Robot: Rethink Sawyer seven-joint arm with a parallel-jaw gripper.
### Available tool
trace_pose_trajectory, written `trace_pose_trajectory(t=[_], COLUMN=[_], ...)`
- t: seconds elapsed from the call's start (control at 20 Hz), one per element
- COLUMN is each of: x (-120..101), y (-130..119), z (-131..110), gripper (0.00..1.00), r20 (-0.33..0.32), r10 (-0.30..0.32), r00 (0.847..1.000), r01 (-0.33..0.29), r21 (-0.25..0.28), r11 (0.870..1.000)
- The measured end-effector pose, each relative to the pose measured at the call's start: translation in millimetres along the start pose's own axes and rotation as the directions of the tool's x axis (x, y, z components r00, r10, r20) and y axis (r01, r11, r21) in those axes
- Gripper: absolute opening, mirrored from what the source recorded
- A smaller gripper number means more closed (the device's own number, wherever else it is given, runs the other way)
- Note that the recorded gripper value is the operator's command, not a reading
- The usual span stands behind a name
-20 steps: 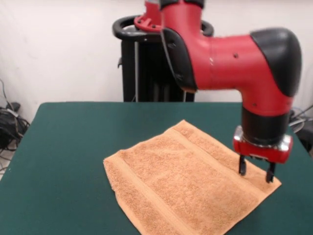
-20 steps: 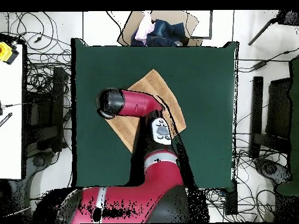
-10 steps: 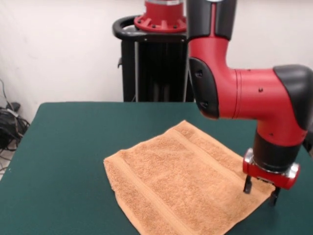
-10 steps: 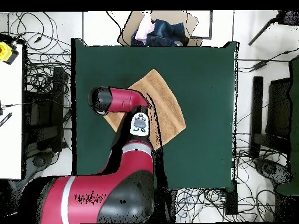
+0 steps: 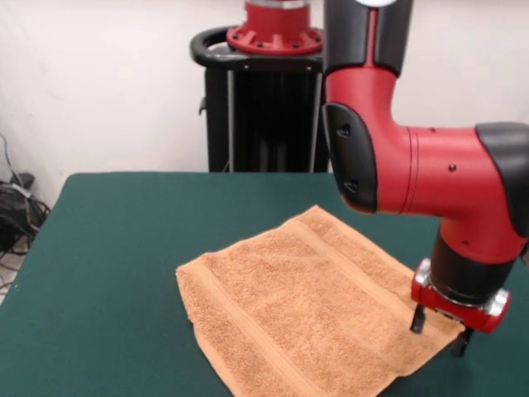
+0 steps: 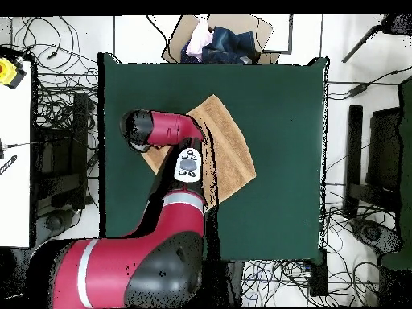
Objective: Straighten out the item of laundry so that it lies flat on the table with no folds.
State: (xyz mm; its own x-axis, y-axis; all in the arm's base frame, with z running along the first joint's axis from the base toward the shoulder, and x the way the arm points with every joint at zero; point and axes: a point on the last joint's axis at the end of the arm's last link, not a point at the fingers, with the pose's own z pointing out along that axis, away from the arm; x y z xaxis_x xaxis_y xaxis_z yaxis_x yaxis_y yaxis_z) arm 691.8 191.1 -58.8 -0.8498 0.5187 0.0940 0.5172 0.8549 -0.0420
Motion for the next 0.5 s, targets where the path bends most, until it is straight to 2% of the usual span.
trace_pose_trajectory(t=[0.4, 0.45, 0.5], x=[-3.9, -4.7, -6.0], y=[4.0, 4.6, 4.4], z=[-0.7, -1.2, -1.4], gripper=[1.0, 0.0, 0.0], r20=[-0.003, -0.001, 0.002], r10=[-0.011, -0.011, -0.011], r00=[1.0, 1.0, 1.0], r01=[0.011, 0.011, 0.011], r21=[0.021, 0.02, 0.02], r11=[1.0, 1.0, 1.0])
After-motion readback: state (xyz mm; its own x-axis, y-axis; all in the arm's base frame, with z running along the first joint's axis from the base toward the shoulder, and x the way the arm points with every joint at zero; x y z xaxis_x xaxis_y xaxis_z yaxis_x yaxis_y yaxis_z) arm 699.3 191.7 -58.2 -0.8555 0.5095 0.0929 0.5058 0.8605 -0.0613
